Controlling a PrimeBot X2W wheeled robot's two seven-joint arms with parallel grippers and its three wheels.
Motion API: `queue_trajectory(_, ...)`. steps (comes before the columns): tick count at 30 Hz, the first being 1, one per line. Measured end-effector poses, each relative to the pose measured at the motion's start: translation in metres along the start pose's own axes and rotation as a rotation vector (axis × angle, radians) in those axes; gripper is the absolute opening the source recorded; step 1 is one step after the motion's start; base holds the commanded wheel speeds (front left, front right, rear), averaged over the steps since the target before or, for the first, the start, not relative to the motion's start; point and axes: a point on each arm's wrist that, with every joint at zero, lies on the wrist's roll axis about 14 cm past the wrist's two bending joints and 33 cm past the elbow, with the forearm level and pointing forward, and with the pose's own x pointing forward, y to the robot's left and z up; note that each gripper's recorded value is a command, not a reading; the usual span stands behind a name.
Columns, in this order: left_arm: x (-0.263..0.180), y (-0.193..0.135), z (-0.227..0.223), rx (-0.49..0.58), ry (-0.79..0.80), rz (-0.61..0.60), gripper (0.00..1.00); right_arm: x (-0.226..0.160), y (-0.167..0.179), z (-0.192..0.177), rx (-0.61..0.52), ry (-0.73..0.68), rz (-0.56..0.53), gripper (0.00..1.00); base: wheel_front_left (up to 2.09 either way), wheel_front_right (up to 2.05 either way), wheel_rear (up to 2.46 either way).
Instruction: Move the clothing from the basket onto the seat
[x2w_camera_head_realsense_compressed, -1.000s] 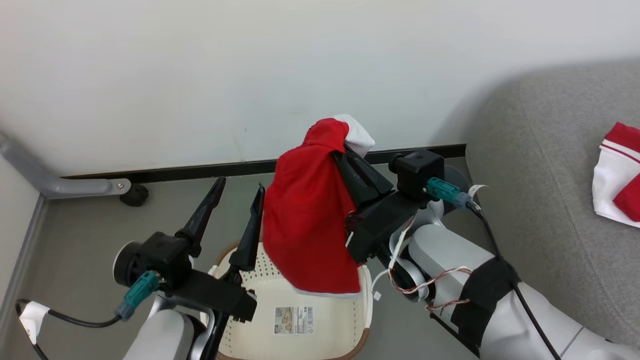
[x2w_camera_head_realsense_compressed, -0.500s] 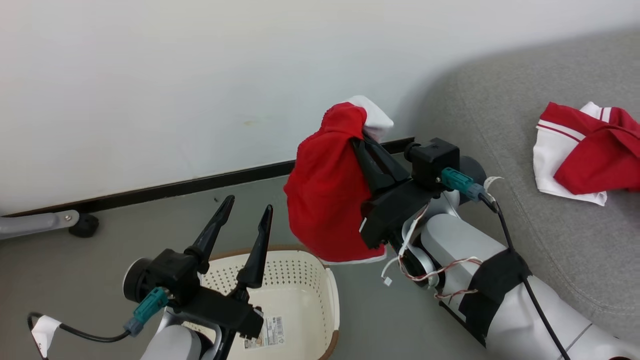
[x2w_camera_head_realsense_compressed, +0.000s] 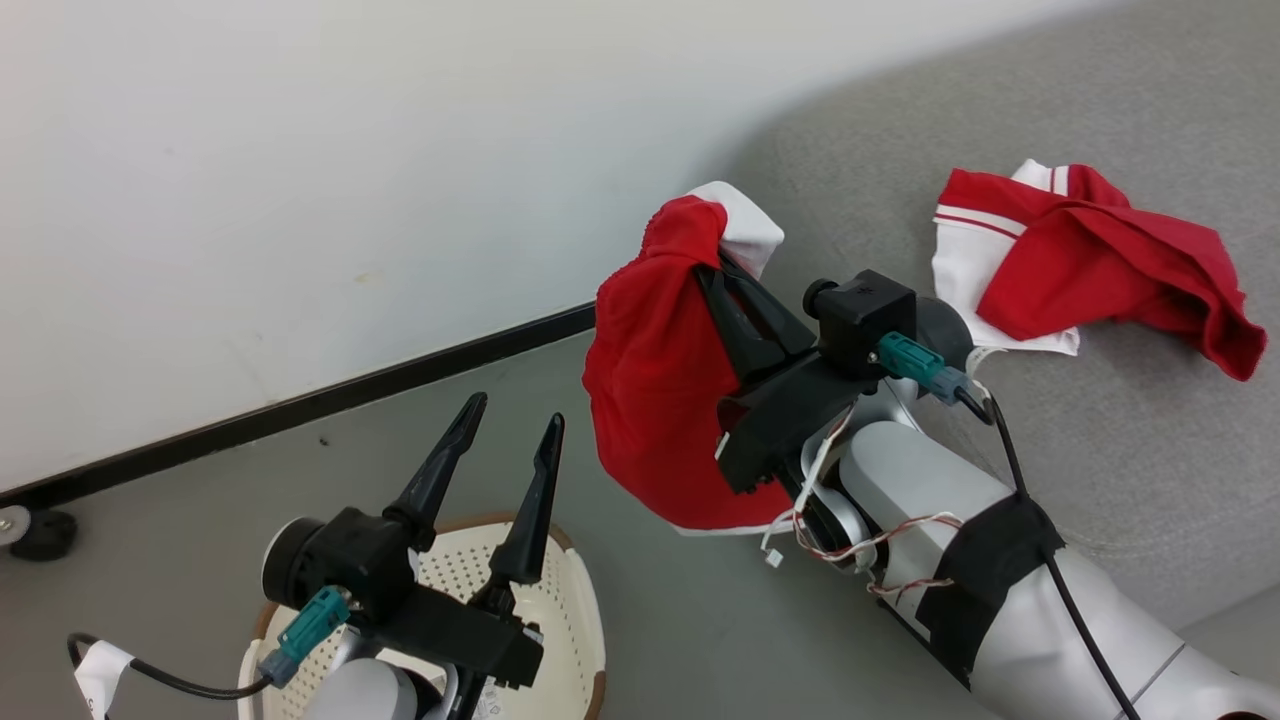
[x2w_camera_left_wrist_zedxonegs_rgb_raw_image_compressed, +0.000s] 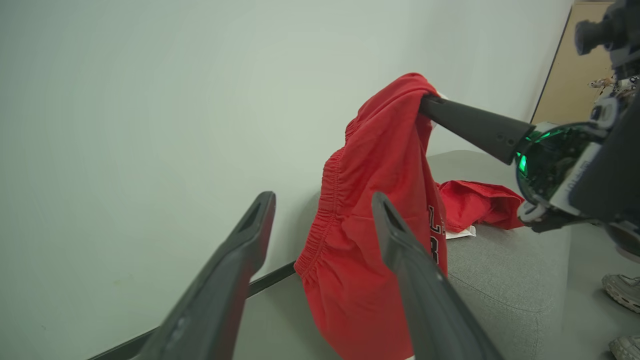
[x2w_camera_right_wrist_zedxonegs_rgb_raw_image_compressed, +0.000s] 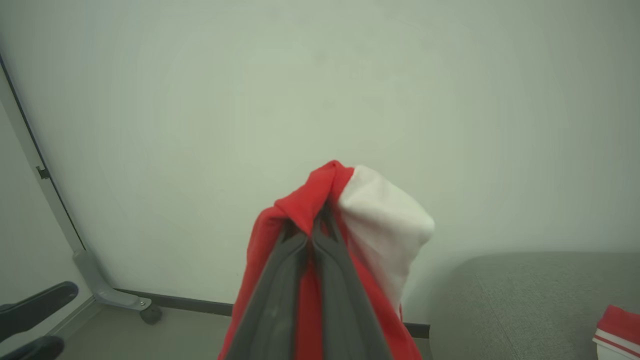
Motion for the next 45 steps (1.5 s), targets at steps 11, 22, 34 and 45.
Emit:
queue_trajectory(11,0.026,-0.048,-0.013,-0.028,0.016,-0.157,1.00,-0.030,-0.049,0.012,-0.046,-0.018,-0.137,0.00,0.00,0.00,0.00)
queue_trajectory(22,0.039,-0.110,-0.026,-0.080,0.039,-0.322,1.00,-0.072,-0.089,0.023,-0.078,-0.041,-0.262,0.00,0.00,0.00,0.00)
queue_trajectory(34,0.039,-0.125,-0.041,-0.109,0.077,-0.376,1.00,-0.087,-0.117,0.029,-0.163,-0.042,-0.318,0.00,0.00,0.00,0.00)
queue_trajectory(45,0.034,-0.105,-0.055,-0.108,0.114,-0.342,1.00,-0.083,-0.178,0.093,-0.382,-0.115,-0.392,0.00,0.00,0.00,0.00)
